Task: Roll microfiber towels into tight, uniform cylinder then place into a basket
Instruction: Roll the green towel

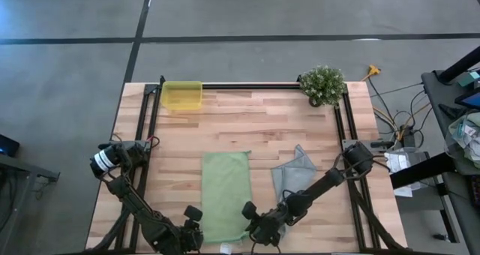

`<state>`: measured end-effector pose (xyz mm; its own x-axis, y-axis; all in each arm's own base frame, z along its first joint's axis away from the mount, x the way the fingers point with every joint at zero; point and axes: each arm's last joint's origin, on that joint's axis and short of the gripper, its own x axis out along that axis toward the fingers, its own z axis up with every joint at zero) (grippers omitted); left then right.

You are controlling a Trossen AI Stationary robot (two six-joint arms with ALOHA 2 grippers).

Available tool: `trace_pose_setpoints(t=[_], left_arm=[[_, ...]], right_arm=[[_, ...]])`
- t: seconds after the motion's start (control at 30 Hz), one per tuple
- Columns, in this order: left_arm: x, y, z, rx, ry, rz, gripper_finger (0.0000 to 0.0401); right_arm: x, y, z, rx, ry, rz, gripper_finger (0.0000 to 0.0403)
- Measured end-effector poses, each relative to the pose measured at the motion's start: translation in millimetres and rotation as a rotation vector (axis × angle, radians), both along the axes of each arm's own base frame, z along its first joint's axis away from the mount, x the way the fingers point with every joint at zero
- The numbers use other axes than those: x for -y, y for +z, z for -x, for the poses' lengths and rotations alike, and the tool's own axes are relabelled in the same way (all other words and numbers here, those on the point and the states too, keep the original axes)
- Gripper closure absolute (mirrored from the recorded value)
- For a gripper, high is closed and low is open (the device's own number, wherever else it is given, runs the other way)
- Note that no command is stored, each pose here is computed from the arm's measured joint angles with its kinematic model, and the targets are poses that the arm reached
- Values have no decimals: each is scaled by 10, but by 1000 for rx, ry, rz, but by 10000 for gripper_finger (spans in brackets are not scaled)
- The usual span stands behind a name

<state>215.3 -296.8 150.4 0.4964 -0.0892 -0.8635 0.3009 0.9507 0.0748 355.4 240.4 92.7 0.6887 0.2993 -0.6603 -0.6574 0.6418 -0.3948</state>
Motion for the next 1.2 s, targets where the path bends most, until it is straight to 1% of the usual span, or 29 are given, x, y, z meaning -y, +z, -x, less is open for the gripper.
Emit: trace_pose_setpoints(t=[0.13,0.3,0.57,0.73,0.87,0.97,1.07,1.2], left_arm=[[16,45,3,7,-4,10,279],[12,127,46,19,-14,11,279],[22,150,84,39,-18,-5,279],[32,140,71,72,-5,13,279],[42,106,65,96,-3,51,279],[36,81,72,93,-6,54,279],[45,79,82,81,-47,47,279],[59,81,105,112,-120,-16,273]], right_arm=[[52,91,0,-1,-24,1,389],[138,275,-67,33,-91,-73,390],[224,350,-113,31,-155,-133,390],[232,392,-111,33,-163,-150,390],[235,470,-100,47,-162,-161,390],[238,479,-92,45,-162,-159,390],[241,490,-86,39,-164,-159,390],[253,467,-67,5,-178,-152,390]])
